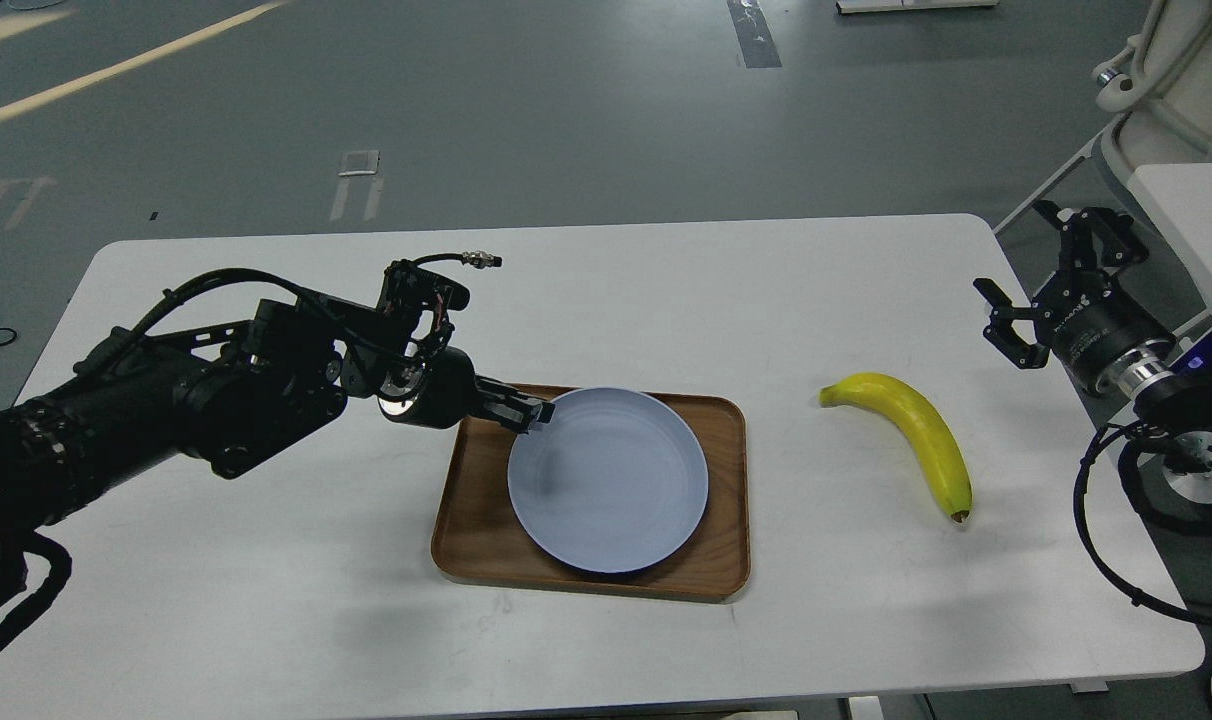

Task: Place banana on plate with both arms
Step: 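Release the plate and withdraw the left gripper to rest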

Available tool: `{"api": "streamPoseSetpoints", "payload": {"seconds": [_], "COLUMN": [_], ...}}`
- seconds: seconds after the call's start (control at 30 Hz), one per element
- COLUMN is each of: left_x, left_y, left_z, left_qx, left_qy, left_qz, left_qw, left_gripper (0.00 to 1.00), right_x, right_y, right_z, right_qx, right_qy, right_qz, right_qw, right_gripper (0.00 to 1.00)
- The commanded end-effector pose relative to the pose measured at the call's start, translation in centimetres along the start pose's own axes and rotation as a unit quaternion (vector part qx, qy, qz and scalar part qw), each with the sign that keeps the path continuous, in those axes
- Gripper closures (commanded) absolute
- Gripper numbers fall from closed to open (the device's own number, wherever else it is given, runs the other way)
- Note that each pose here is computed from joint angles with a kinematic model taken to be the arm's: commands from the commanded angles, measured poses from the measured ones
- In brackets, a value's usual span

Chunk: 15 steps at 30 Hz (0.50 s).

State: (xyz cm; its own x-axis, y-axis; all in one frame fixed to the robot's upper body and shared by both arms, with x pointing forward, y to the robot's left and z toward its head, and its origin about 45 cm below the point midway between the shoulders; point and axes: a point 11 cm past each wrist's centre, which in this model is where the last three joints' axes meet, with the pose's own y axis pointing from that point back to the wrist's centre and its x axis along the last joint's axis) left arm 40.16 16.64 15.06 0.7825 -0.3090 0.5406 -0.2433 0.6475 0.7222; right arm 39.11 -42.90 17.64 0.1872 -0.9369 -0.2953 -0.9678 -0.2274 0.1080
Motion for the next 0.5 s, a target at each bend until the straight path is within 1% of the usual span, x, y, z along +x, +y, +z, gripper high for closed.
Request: {"api": "streamPoseSetpoints", "payload": {"seconds": [0.0, 0.07, 0.13, 0.17, 0.2, 0.27, 0.3, 0.33, 0.37, 0.4, 0.47], "left_x": [0.4, 0.6, 1.6, 2.5, 3.9, 5.3, 6.7, 7.2, 8.2, 8.3, 7.9], "left_y": [0.2, 0.4, 0.9, 1.4, 2.7, 4.2, 5.5, 6.1, 7.2, 8.2, 9.5], "left_z": [0.1, 0.1, 0.2, 0.3, 0.1, -0.2, -0.4, -0.5, -0.7, -1.6, -3.1], "left_qx": [-0.006, -0.007, -0.015, -0.026, -0.041, -0.068, -0.106, -0.127, -0.165, -0.194, -0.211], "left_qy": [0.009, 0.015, 0.028, 0.05, 0.088, 0.146, 0.212, 0.246, 0.308, 0.369, 0.42], "left_qz": [0.01, 0.015, 0.033, 0.053, 0.089, 0.138, 0.188, 0.213, 0.256, 0.291, 0.323], "left_qw": [1.0, 1.0, 0.999, 0.997, 0.991, 0.977, 0.953, 0.937, 0.901, 0.861, 0.821], "left_gripper": [0.0, 0.0, 0.0, 0.0, 0.0, 0.0, 0.0, 0.0, 0.0, 0.0, 0.0], "right_x": [0.1, 0.1, 0.2, 0.1, 0.1, 0.1, 0.1, 0.1, 0.1, 0.0, 0.0], "right_y": [0.1, 0.1, 0.1, 0.1, 0.1, 0.0, 0.0, 0.0, 0.0, 0.0, 0.0], "right_z": [0.0, 0.0, 0.0, -0.1, -0.1, -0.1, -0.1, -0.1, -0.1, 0.0, 0.0], "right_qx": [-0.001, -0.001, 0.0, 0.0, 0.0, 0.0, 0.001, 0.001, 0.001, 0.0, 0.0], "right_qy": [0.0, 0.001, 0.001, 0.002, 0.001, 0.001, 0.001, 0.001, 0.001, 0.0, 0.0], "right_qz": [0.001, 0.001, 0.002, 0.001, 0.001, 0.0, 0.001, 0.0, 0.0, 0.0, 0.0], "right_qw": [1.0, 1.0, 1.0, 1.0, 1.0, 1.0, 1.0, 1.0, 1.0, 1.0, 1.0], "right_gripper": [0.0, 0.0, 0.0, 0.0, 0.0, 0.0, 0.0, 0.0, 0.0, 0.0, 0.0]}}
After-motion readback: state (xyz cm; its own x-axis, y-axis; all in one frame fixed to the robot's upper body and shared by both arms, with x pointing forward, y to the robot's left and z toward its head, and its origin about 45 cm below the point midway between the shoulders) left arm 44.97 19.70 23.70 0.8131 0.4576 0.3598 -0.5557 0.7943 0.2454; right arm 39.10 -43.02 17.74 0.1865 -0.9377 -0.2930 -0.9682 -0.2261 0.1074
